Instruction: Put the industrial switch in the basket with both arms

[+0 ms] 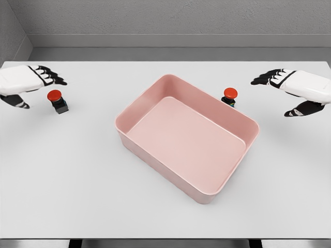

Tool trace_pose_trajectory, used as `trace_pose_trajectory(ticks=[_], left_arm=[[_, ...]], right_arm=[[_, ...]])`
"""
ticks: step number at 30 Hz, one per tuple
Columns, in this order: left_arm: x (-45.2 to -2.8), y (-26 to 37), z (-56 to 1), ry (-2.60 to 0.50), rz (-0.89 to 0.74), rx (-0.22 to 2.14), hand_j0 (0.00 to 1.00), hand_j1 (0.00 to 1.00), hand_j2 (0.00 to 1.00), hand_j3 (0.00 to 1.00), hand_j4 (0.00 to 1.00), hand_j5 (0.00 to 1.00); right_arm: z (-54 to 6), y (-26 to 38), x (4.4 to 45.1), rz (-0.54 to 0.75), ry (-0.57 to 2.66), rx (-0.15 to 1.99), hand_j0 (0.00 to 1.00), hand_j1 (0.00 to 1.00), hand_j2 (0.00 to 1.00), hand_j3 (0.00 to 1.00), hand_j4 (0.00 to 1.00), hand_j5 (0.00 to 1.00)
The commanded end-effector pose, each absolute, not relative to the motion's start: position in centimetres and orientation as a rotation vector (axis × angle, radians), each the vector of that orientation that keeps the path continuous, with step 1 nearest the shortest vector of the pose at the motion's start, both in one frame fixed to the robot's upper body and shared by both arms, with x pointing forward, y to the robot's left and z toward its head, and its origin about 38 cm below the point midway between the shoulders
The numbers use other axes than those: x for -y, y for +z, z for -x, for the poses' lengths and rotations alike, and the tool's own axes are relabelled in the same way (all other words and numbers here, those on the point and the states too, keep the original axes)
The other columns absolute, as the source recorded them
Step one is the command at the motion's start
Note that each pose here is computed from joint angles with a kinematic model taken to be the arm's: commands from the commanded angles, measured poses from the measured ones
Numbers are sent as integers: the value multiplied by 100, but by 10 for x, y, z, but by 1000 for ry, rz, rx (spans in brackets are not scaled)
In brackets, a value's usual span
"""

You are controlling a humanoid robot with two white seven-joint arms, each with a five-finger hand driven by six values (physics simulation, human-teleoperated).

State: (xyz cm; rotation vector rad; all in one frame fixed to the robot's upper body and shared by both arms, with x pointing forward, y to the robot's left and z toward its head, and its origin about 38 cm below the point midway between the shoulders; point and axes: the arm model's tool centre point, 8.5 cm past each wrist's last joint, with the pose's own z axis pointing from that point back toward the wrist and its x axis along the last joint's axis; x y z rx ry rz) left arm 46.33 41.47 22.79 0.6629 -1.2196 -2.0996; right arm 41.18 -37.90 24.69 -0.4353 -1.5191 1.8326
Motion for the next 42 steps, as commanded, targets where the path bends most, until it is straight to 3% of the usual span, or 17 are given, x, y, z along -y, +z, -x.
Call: trace_pose_trajectory(ticks=[1,13,24,35,42], left_arm=[[-414,228,-464,-2098,-661,1221,100,100,100,100,100,100],[-387,227,-481,-2258,-699,1177,100,100,100,100,100,100],[-380,226,-485,-2414,-758,1087,100,100,100,100,100,100],[-365,223,-490,-2478,-761,1074,100,100,100,100,100,100],[-376,219,-491,-2468,-768,1032,100,100,100,100,100,100]], right_arm=[[-412,247,381,437,1827,1515,100,100,100,100,100,100],[-430,237,364,445,1816,1542,100,100,100,100,100,100],[-481,216,346,622,1917,1377,100,100,100,100,100,100],[-494,193,287,562,2032,1365,100,100,100,100,100,100],[-503,186,287,558,2027,1326,100,100,100,100,100,100]])
